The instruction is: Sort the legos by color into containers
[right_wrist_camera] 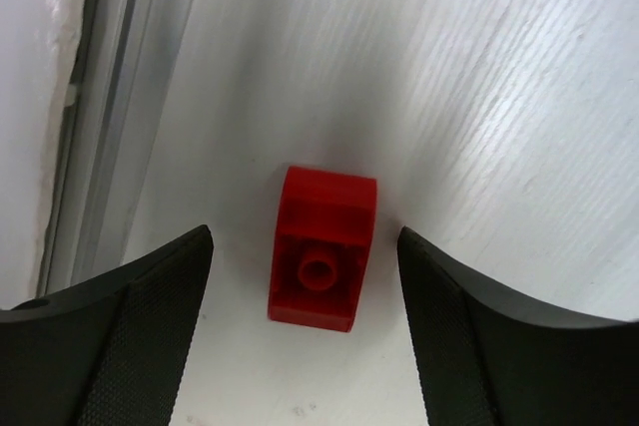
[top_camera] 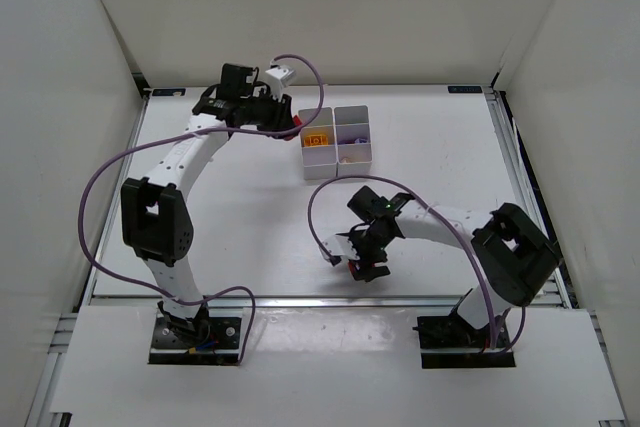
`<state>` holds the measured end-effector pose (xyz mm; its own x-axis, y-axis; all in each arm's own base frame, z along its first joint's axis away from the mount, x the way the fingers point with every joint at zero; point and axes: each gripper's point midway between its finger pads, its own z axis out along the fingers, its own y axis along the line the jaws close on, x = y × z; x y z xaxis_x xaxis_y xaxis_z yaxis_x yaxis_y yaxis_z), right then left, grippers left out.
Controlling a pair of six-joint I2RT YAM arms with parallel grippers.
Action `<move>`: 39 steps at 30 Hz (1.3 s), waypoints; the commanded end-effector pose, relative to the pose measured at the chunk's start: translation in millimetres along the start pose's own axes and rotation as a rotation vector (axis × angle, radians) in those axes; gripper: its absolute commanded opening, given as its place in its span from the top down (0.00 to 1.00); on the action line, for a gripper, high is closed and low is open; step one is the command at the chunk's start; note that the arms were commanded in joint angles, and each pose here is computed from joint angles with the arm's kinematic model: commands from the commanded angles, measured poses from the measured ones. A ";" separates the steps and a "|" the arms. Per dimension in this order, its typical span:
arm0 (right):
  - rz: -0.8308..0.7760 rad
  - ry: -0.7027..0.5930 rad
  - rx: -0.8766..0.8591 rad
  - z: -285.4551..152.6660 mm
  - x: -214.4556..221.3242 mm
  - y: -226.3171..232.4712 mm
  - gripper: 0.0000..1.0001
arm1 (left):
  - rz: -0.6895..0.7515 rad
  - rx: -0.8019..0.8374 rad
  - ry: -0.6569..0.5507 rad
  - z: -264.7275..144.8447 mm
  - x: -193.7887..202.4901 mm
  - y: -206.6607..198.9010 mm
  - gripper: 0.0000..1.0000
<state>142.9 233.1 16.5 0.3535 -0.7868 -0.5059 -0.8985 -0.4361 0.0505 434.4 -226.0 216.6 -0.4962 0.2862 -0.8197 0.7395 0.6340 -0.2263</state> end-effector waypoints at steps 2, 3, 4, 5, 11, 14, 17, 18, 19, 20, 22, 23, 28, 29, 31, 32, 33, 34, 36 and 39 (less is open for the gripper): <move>0.047 0.049 0.053 10.6 11.5 -6.0 0.30 | 0.041 -0.013 -0.055 -17.7 -16.4 -7.2 0.73; 0.058 0.055 0.064 10.9 13.0 -7.5 0.36 | 0.043 -0.014 -0.054 -17.7 -16.3 -7.7 0.73; 0.057 0.053 0.085 11.8 12.3 -11.6 0.41 | 0.042 -0.012 -0.052 -17.6 -14.5 -8.3 0.73; 0.071 0.068 0.099 12.0 16.2 -12.0 0.46 | 0.044 -0.015 -0.053 -17.7 -14.3 -7.7 0.73; 0.161 0.085 0.153 2.5 27.9 -8.7 0.85 | 0.059 0.031 -0.038 -19.0 -2.3 -25.4 0.75; 0.186 0.083 0.195 -14.2 32.4 -7.6 0.87 | 0.087 0.080 -0.007 -15.1 14.8 -48.4 0.78; 0.215 0.092 0.275 -34.6 35.7 -9.0 0.89 | 0.139 0.128 0.040 -3.2 33.9 -76.9 0.79; 0.236 0.098 0.300 -41.0 38.2 -9.9 0.89 | 0.168 0.137 0.054 2.0 39.9 -82.9 0.79; 0.264 0.107 0.341 -50.8 39.5 -11.0 0.89 | 0.197 0.140 0.053 5.9 39.2 -88.6 0.79; 0.284 0.112 0.367 -57.3 41.5 -11.3 0.89 | 0.231 0.140 0.074 14.4 43.6 -98.0 0.79; 0.318 0.122 0.417 -72.6 43.5 -10.7 0.90 | 0.305 0.131 0.105 30.8 50.1 -101.1 0.79; 0.321 0.120 0.427 -77.8 42.1 -10.2 0.90 | 0.344 0.110 0.128 38.2 52.8 -103.5 0.79; 0.359 0.132 0.507 -100.6 43.4 -7.8 0.90 | 0.404 0.097 0.122 58.9 34.7 -93.7 0.79; 0.381 0.133 0.523 -104.4 45.0 -8.3 0.90 | 0.422 0.084 0.129 65.9 33.8 -87.7 0.79; 0.424 0.130 0.532 -110.6 51.6 -8.1 0.90 | 0.470 0.069 0.139 71.8 30.7 -80.8 0.79; 0.436 0.126 0.540 -112.9 53.4 -8.7 0.90 | 0.492 0.061 0.150 72.9 26.5 -77.5 0.79; 0.462 0.122 0.554 -118.4 58.5 -9.7 0.90 | 0.506 0.064 0.179 82.2 33.6 -71.8 0.79; 0.469 0.092 0.550 -119.8 55.6 -9.9 0.90 | 0.534 0.075 0.187 83.7 33.5 -69.7 0.79; 0.481 0.047 0.572 -128.6 50.9 -12.9 0.90 | 0.552 0.097 0.216 89.7 37.3 -65.2 0.79; 0.488 -0.018 0.617 -137.6 43.3 -16.6 0.91 | 0.578 0.101 0.228 94.3 36.5 -58.9 0.79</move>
<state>201.3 132.3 80.8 -0.1341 -0.8789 -0.4577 -0.9502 0.2452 -0.1924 411.6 -326.7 138.0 -0.1452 0.6859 -0.7131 0.9435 0.3130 0.1089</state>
